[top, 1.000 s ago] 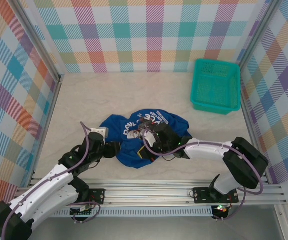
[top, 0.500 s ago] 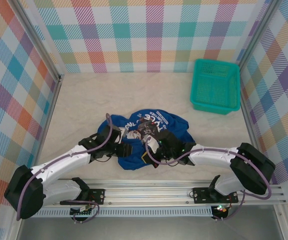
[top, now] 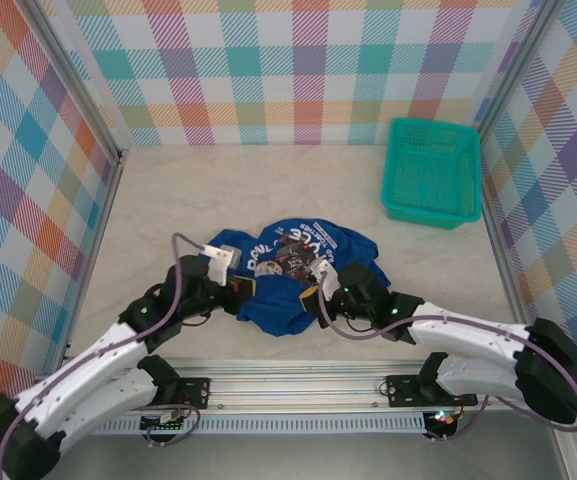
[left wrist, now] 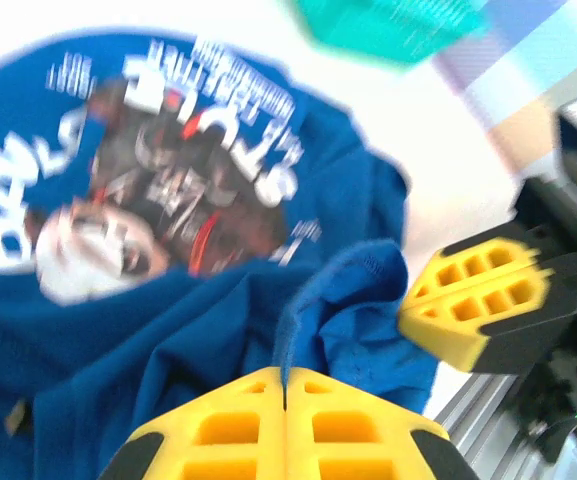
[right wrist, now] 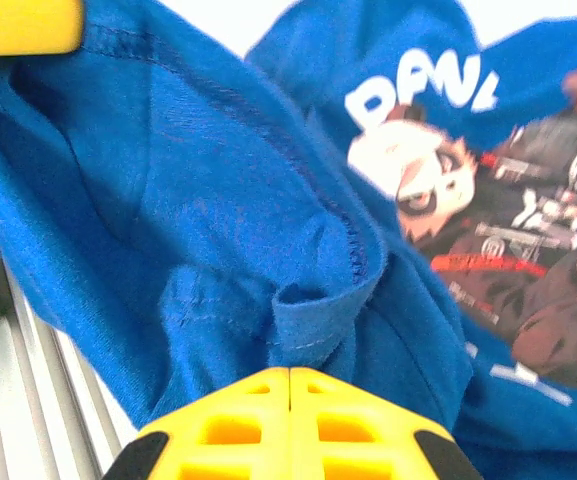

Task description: Fold the inside-out t-shirt

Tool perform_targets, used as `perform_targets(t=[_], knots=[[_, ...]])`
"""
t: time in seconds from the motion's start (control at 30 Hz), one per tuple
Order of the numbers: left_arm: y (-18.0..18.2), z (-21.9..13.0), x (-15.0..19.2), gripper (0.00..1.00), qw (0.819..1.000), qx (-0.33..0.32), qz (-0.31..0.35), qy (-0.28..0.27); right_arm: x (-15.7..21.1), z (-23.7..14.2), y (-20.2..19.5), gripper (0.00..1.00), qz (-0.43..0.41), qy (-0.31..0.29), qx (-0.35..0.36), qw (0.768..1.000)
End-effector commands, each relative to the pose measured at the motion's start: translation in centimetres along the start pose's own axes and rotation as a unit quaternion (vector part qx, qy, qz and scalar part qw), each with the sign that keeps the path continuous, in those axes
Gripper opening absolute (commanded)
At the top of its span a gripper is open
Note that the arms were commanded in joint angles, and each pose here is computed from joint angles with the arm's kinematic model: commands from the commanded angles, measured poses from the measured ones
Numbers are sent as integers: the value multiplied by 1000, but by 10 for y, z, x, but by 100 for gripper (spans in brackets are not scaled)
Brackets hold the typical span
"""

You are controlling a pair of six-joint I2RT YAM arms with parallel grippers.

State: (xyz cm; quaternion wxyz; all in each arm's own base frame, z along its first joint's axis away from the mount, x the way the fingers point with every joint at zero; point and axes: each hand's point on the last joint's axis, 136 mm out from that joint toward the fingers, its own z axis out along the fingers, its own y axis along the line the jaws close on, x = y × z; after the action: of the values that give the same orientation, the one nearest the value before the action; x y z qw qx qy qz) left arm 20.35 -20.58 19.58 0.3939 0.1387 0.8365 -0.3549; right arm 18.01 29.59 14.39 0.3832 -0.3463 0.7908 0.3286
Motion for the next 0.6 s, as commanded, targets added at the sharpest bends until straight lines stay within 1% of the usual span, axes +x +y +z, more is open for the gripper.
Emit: perform_targets(t=[0.0, 0.1, 0.27, 0.33, 0.4, 0.43, 0.47, 0.53, 0.57], knots=[[-13, -11, -31, 0, 995, 39, 19, -89, -31, -14, 1, 0, 7, -69, 5, 998], [-12, -12, -37, 0, 993, 40, 24, -106, -50, -25, 6, 0, -4, -103, -7, 995], [-7, -7, -37, 0, 994, 27, 38, -103, -73, -50, 10, 0, -15, -146, -26, 989], [-14, -5, -36, 0, 993, 48, 48, -100, -77, -56, 6, 0, 1, -158, -29, 987], [-25, -5, -38, 0, 989, 80, 58, -108, -69, -53, 0, 0, 14, -144, -26, 989], [-31, -7, -39, 0, 987, 97, 62, -112, -63, -48, -5, 3, 21, -131, -17, 991], [-36, -9, -41, 0, 984, 111, 66, -120, -55, -43, -14, 8, 34, -112, 6, 993], [-45, -14, -45, 0, 979, 132, 75, -134, -37, -37, -48, 14, 87, -65, 99, 989], [-47, -17, -47, 0, 977, 138, 80, -139, -28, -39, -69, 15, 117, -41, 156, 980]])
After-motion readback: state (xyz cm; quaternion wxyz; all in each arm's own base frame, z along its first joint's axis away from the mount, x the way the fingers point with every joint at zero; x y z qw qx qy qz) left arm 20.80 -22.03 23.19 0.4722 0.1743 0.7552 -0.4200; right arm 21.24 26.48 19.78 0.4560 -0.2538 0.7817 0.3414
